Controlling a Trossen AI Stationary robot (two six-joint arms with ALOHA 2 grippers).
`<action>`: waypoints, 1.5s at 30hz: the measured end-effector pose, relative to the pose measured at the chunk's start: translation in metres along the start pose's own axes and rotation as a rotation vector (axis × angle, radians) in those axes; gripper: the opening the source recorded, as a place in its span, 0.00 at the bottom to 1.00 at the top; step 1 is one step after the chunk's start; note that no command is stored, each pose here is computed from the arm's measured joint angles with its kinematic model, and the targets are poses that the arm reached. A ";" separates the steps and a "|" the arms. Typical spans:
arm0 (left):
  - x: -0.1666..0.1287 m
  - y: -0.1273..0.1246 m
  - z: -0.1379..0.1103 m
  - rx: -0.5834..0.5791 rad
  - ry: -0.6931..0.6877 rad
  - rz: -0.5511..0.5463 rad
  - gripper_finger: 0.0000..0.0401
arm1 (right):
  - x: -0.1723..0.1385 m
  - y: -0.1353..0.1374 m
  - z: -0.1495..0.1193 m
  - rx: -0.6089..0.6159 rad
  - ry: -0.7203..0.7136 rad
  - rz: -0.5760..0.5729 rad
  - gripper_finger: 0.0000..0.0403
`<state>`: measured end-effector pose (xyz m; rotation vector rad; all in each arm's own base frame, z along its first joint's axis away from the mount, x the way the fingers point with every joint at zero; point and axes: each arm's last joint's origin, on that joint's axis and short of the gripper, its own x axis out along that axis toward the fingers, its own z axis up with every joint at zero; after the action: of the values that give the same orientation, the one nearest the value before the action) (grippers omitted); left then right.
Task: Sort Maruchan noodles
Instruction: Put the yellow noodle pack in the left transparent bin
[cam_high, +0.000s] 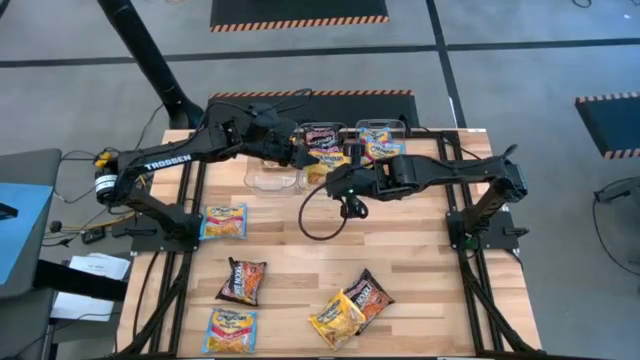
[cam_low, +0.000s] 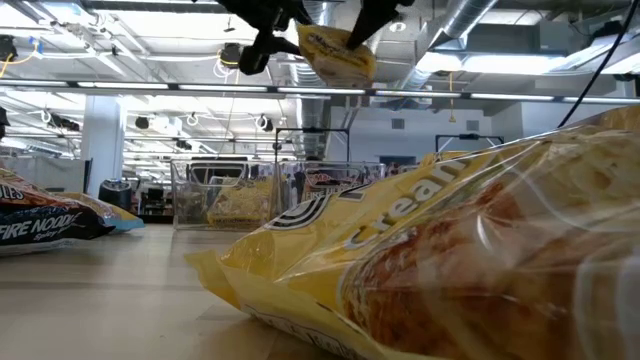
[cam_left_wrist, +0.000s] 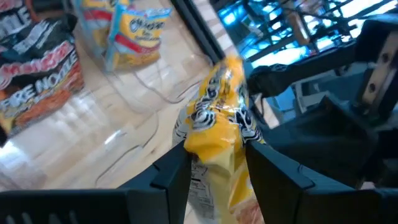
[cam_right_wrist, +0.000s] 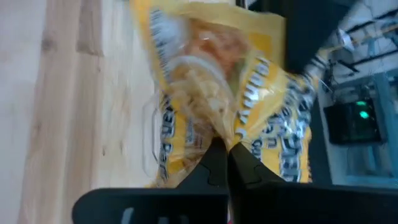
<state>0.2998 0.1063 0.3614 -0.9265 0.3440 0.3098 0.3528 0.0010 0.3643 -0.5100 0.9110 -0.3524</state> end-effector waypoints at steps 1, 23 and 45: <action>0.000 -0.001 0.001 0.003 -0.003 -0.016 0.35 | 0.000 0.000 0.001 -0.003 -0.011 0.008 0.00; -0.001 -0.008 0.004 0.169 -0.009 -0.108 0.02 | 0.002 -0.002 -0.001 -0.011 0.006 0.003 0.02; -0.015 0.023 0.016 0.332 0.048 0.014 0.00 | -0.024 -0.020 0.003 0.414 -0.025 -0.022 0.41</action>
<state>0.2797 0.1308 0.3602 -0.6058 0.4315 0.2351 0.3400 -0.0026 0.3931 -0.1431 0.7816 -0.5381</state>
